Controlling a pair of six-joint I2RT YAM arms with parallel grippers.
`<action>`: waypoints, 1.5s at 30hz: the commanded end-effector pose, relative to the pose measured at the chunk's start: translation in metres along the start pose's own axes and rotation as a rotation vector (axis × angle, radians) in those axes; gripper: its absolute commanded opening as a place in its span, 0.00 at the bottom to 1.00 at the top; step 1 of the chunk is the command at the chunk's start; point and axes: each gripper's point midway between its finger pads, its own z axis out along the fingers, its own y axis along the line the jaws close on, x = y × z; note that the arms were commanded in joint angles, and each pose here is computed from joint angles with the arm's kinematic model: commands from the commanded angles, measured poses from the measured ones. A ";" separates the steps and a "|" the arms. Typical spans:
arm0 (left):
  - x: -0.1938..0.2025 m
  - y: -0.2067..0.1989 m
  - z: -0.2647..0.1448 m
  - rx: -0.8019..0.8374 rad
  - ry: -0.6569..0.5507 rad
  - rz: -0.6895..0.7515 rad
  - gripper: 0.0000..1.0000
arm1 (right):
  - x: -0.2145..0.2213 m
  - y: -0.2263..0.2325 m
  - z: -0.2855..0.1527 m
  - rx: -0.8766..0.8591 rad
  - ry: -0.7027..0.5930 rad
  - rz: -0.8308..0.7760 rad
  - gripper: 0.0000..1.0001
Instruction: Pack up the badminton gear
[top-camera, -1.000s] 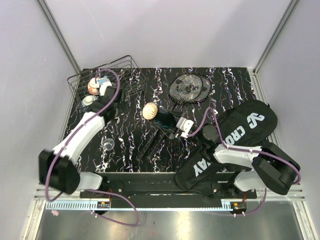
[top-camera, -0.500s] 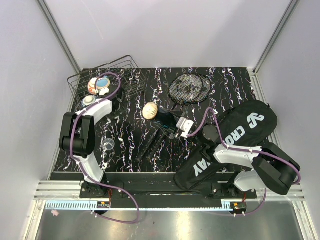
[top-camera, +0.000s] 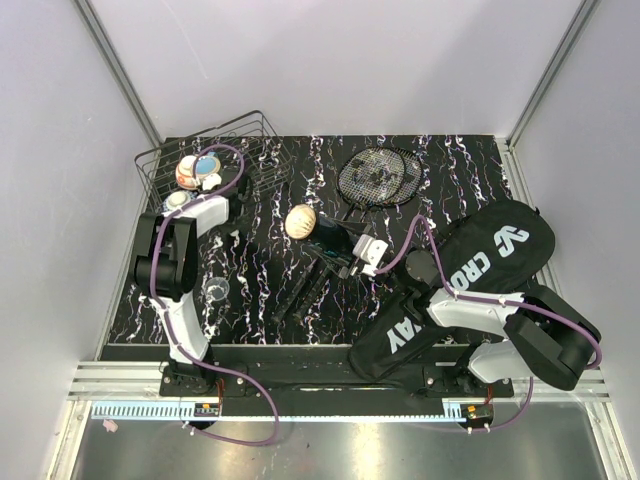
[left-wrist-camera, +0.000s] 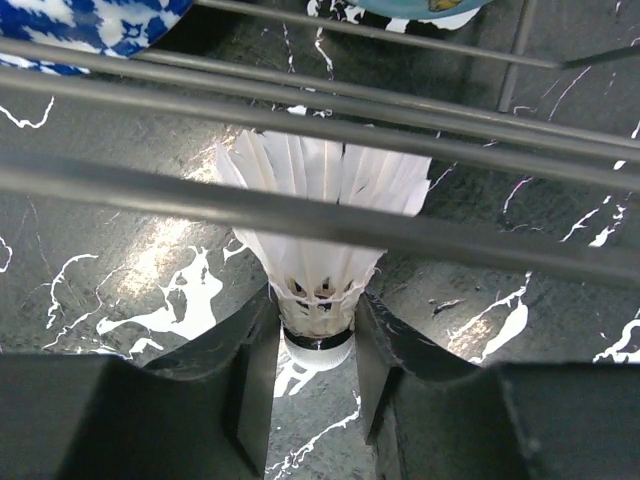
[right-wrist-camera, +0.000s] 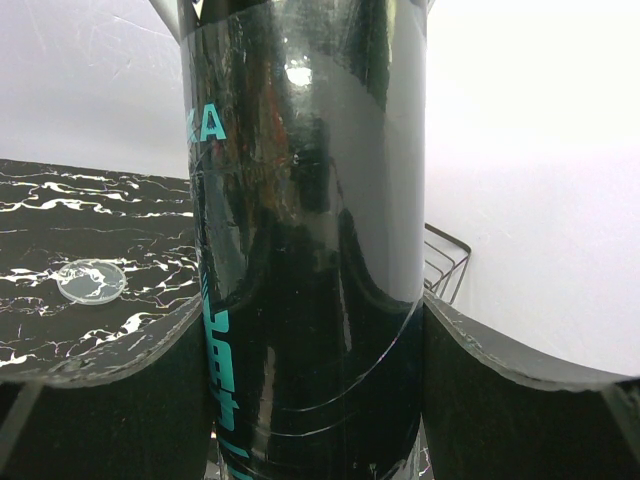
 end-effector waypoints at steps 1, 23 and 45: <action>0.002 -0.001 -0.011 0.047 -0.009 -0.066 0.33 | -0.022 -0.009 0.002 0.041 -0.075 0.006 0.42; 0.078 -0.022 -0.144 0.495 0.121 0.027 0.96 | -0.020 -0.008 0.003 0.035 -0.067 0.007 0.41; -0.002 -0.040 -0.111 0.179 0.140 0.061 0.79 | -0.022 -0.011 0.001 0.052 -0.065 -0.001 0.42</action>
